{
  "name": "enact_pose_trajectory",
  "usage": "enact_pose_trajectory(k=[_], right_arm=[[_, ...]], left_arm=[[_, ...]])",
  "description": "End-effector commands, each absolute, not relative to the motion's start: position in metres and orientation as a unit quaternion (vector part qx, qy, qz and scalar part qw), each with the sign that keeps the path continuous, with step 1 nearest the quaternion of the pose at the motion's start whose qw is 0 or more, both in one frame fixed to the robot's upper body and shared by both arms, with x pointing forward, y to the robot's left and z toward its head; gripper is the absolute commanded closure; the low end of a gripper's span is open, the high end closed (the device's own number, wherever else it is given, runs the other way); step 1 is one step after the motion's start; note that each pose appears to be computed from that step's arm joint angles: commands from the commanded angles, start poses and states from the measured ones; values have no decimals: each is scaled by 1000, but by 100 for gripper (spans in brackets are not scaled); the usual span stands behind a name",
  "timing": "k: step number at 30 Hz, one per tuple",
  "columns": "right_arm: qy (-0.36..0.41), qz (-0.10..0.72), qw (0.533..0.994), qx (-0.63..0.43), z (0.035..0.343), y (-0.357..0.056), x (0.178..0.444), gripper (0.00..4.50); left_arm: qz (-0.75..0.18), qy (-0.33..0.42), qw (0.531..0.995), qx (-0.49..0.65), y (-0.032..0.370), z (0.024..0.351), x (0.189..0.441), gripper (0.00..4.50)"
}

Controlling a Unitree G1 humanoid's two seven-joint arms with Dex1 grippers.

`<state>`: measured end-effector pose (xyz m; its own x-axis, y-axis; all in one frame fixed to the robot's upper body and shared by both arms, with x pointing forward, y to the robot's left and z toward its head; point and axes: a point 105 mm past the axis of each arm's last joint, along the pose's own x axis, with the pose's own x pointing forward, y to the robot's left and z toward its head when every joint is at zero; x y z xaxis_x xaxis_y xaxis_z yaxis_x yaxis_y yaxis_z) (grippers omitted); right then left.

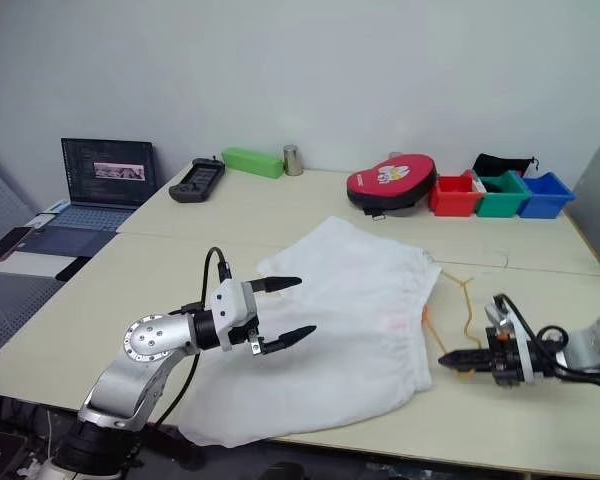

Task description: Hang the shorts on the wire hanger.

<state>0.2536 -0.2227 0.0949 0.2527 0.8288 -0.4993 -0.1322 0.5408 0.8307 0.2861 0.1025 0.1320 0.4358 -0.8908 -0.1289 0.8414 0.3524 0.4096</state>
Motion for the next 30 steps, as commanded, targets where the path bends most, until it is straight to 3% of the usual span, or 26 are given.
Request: enact_pose_trajectory(k=[1,4,7,10,16,25,30], right_arm=[[463,364,763,265,122,-225,268,450],[416,363,823,134,140,-230,291,450],[382,364,849,35,150,-232,305,450],[311,334,878,-143,151,-227,334,450],[222,301,881,-291,142,-209,356,450],[121,281,865,-397,156,-174,365,450],[92,281,838,-459,157,-163,361,450]], left_arm=[[-521,-92,818,225,103,151,294,2],[-508,-115,821,232,104,175,314,2],[-506,-129,820,235,104,195,327,2],[-497,-158,818,243,106,248,355,2],[-493,-160,803,292,122,307,391,2],[-535,-71,730,419,122,280,408,2],[-528,-90,714,450,104,276,414,2]])
